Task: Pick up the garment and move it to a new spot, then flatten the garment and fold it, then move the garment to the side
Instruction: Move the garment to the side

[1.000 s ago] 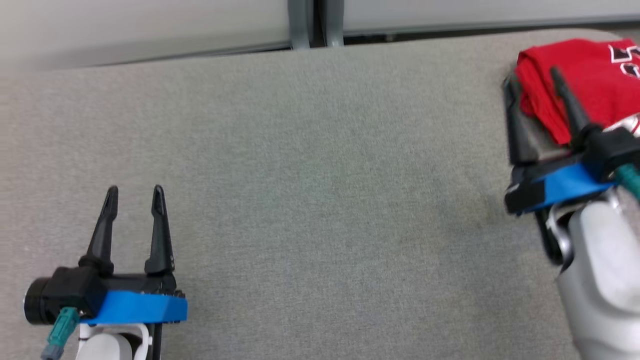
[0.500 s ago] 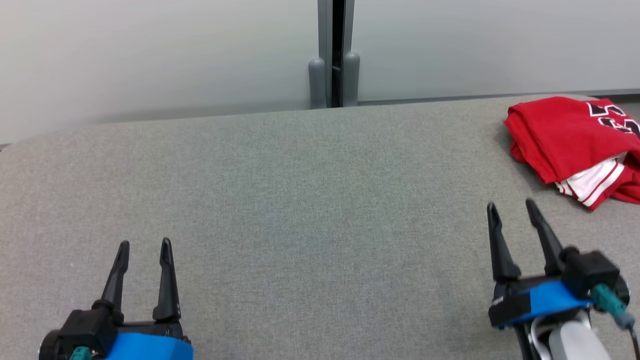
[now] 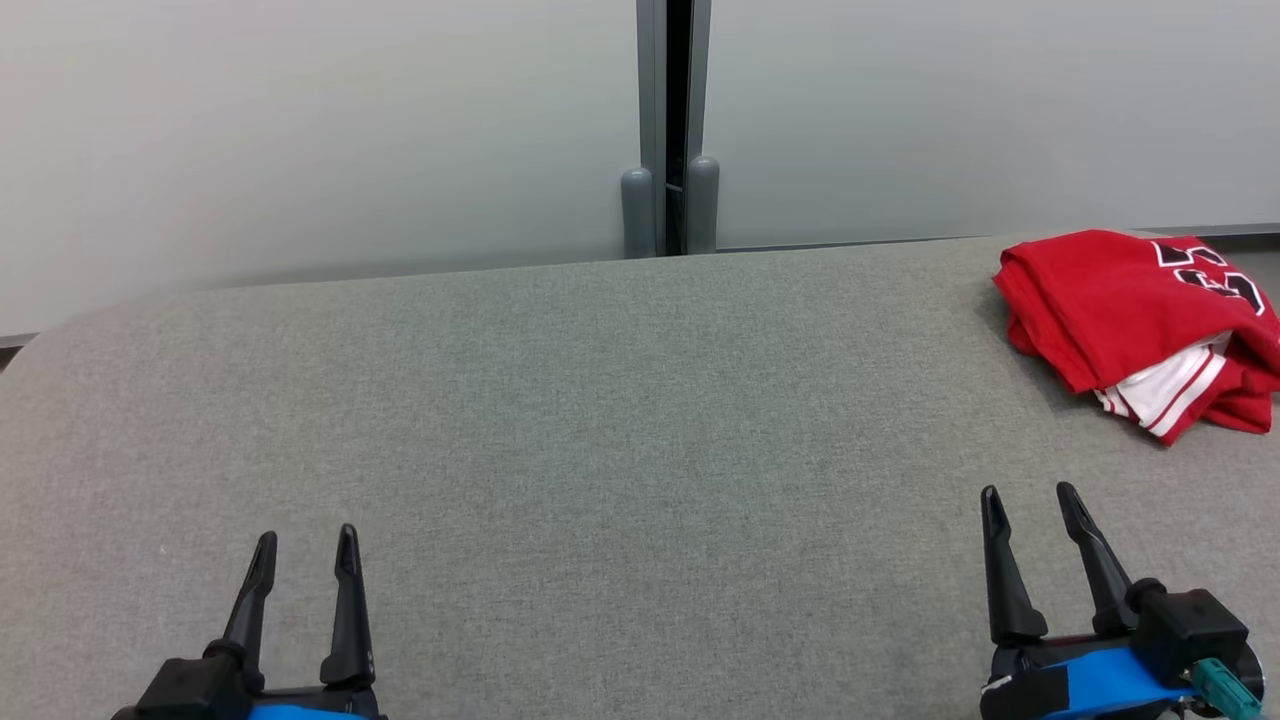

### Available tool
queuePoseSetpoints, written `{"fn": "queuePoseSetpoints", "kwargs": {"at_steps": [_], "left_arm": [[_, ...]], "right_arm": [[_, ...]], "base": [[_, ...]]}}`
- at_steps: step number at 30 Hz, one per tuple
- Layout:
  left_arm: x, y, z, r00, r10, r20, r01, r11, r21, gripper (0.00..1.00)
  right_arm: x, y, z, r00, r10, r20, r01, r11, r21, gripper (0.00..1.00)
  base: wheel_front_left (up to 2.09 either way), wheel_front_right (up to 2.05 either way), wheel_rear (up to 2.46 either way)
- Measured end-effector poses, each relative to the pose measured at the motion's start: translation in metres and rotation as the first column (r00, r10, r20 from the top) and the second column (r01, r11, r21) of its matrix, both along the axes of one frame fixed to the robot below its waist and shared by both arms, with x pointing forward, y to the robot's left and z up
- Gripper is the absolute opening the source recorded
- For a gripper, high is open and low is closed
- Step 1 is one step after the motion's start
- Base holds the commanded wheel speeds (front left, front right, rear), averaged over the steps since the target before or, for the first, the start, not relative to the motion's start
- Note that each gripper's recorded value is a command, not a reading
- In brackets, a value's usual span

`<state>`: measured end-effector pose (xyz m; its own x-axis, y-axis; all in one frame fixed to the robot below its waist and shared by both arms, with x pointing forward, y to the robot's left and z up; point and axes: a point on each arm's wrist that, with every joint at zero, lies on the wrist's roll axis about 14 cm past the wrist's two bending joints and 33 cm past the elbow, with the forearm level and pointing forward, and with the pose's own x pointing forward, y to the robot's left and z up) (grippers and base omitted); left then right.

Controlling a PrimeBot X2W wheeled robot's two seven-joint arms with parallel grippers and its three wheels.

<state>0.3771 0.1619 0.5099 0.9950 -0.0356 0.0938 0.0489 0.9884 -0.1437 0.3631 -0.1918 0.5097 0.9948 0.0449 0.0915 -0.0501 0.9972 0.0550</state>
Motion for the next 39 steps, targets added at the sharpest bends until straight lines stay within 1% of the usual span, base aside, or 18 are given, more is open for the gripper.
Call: {"fn": "queuePoseSetpoints", "kwargs": {"at_steps": [13, 14, 20, 27, 32, 33, 39], "left_arm": [[-0.004, 0.001, 0.000, 1.000, 0.007, -0.001, -0.007, 1.000, 0.000, 1.00], [-0.004, 0.001, -0.002, 1.000, 0.008, -0.007, -0.008, 1.000, 0.005, 0.00], [-0.013, 0.002, -0.028, 0.996, 0.015, -0.093, -0.017, 1.000, -0.014, 0.00], [-0.013, 0.008, -0.034, 0.990, 0.030, -0.137, -0.049, 0.989, -0.142, 0.00], [-0.012, 0.011, -0.036, 0.987, 0.032, -0.156, -0.067, 0.971, -0.230, 0.00], [-0.011, 0.012, -0.036, 0.986, 0.033, -0.162, -0.075, 0.962, -0.262, 0.00], [-0.009, 0.015, -0.035, 0.984, 0.032, -0.175, -0.094, 0.930, -0.357, 0.00]], "right_arm": [[-0.004, 0.003, -0.001, 1.000, 0.003, -0.003, -0.003, 1.000, -0.002, 1.00], [-0.004, 0.003, -0.002, 1.000, 0.004, -0.007, -0.004, 1.000, -0.002, 0.00], [-0.011, 0.002, -0.024, 0.997, -0.002, -0.077, 0.003, 1.000, 0.013, 0.00], [-0.010, -0.004, -0.028, 0.994, -0.025, -0.108, 0.041, 0.988, 0.147, 0.00], [-0.009, -0.007, -0.029, 0.992, -0.036, -0.122, 0.064, 0.969, 0.238, 0.00], [-0.009, -0.009, -0.029, 0.991, -0.039, -0.127, 0.073, 0.959, 0.273, 0.00], [-0.007, -0.011, -0.030, 0.989, -0.045, -0.142, 0.095, 0.924, 0.369, 0.00]], "base": [[0.00, 0.00, 0.00], [0.00, 0.00, 0.00], [0.00, 0.00, 0.00], [0.00, 0.00, 0.00], [0.00, 0.00, 0.00], [0.00, 0.00, 0.00], [0.00, 0.00, 0.00]]}}
